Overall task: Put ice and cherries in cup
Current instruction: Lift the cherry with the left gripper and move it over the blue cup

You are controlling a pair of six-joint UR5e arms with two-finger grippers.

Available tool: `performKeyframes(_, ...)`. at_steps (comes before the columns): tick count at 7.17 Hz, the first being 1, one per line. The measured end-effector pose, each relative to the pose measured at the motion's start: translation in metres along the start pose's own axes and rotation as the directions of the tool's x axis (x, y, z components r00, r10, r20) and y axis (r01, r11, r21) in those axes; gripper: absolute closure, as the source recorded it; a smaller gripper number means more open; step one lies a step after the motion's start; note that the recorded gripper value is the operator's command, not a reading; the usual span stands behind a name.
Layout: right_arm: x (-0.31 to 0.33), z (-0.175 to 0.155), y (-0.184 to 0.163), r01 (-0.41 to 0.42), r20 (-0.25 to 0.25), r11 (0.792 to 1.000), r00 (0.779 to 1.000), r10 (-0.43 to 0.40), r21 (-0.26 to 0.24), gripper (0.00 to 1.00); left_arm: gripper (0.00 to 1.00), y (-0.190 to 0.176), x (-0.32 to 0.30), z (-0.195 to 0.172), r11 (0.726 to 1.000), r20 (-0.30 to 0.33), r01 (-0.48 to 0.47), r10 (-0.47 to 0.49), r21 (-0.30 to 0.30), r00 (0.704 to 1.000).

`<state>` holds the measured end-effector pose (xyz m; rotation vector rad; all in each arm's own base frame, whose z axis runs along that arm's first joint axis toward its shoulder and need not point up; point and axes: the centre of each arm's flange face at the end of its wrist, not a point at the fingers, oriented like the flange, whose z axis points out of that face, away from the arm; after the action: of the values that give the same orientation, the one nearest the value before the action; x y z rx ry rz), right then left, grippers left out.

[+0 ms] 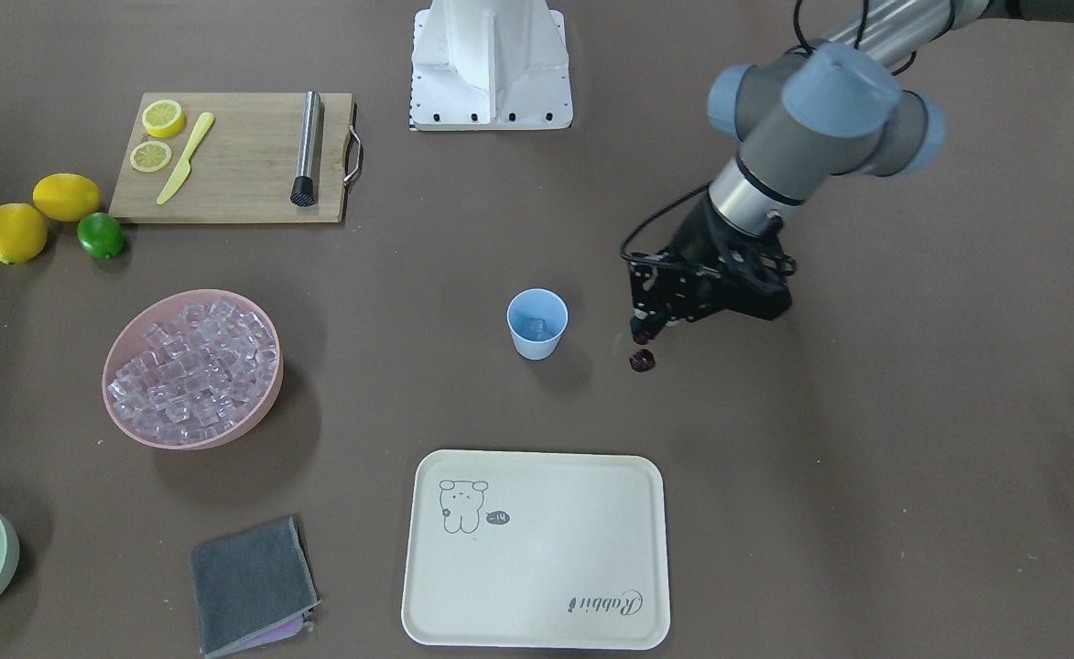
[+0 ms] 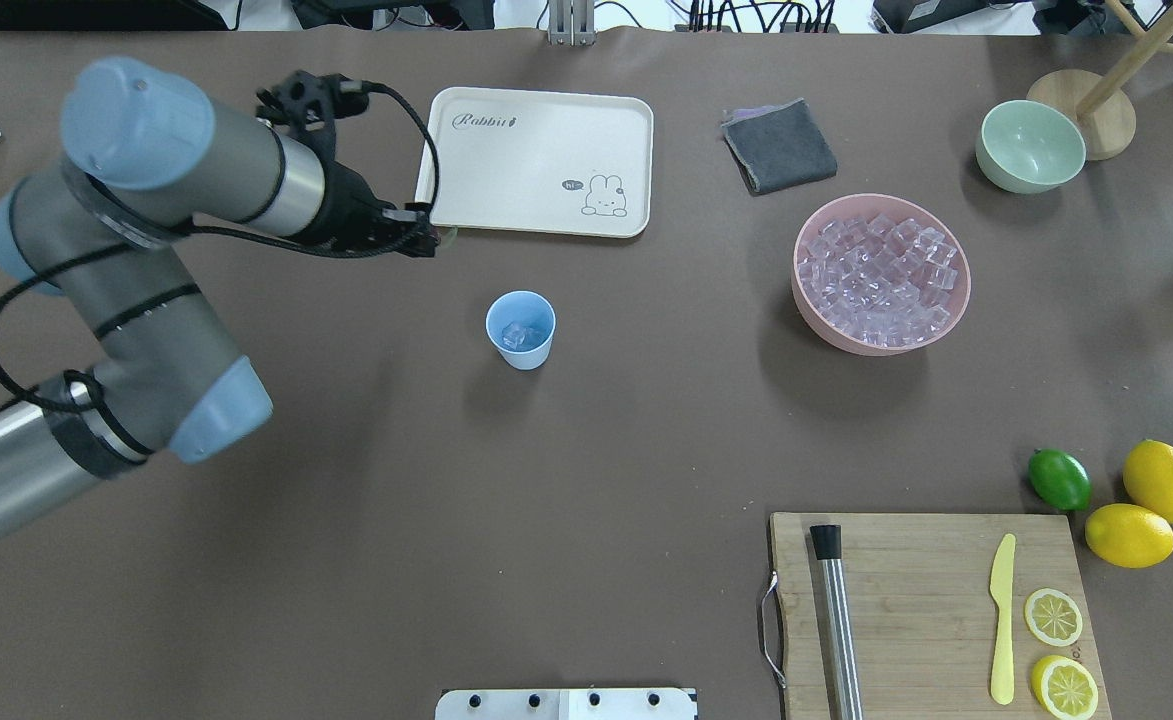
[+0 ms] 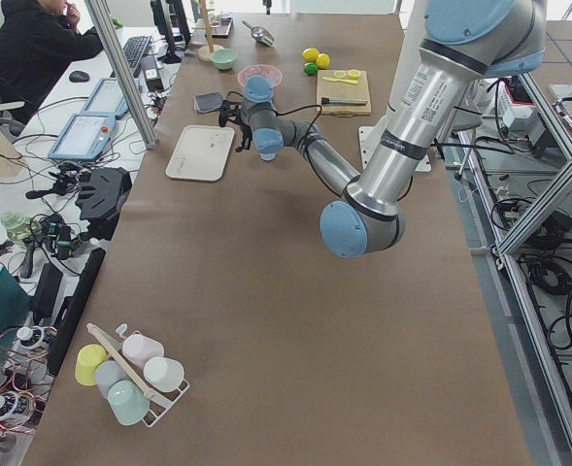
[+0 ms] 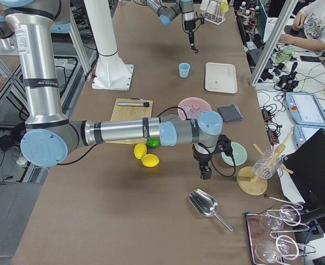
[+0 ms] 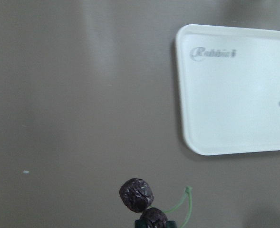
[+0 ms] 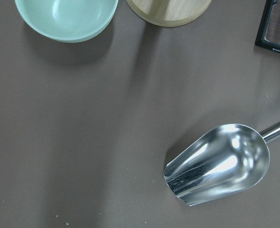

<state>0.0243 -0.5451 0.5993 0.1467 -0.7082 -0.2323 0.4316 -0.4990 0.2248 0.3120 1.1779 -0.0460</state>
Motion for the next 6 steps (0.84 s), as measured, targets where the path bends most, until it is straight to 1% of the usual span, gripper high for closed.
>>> performKeyframes(1,0.004,-0.003,0.000,-0.008,-0.002,1.000,1.000,0.008,0.005,0.01,1.00,0.028,0.031,0.013,1.000,-0.021,0.001,-0.001,0.007,1.000)
performKeyframes(2,0.005,-0.005,-0.001,-0.014,-0.003,1.000,1.000,0.014,0.008,0.01,1.00,0.044,0.046,0.020,1.000,-0.031,0.006,-0.006,0.004,1.000)
performKeyframes(4,0.006,-0.006,-0.002,-0.019,-0.002,1.000,1.000,0.019,0.009,0.01,1.00,0.055,0.053,0.029,1.000,-0.030,0.014,-0.014,-0.005,0.999)
performKeyframes(5,0.006,-0.005,-0.001,-0.020,-0.002,1.000,1.000,0.020,0.008,0.01,0.52,0.056,0.052,0.032,1.000,-0.025,0.014,-0.015,-0.007,1.000)
performKeyframes(6,0.006,-0.005,0.001,-0.020,-0.001,1.000,1.000,0.020,0.008,0.01,0.08,0.056,0.051,0.034,1.000,-0.021,0.016,-0.016,-0.008,1.000)
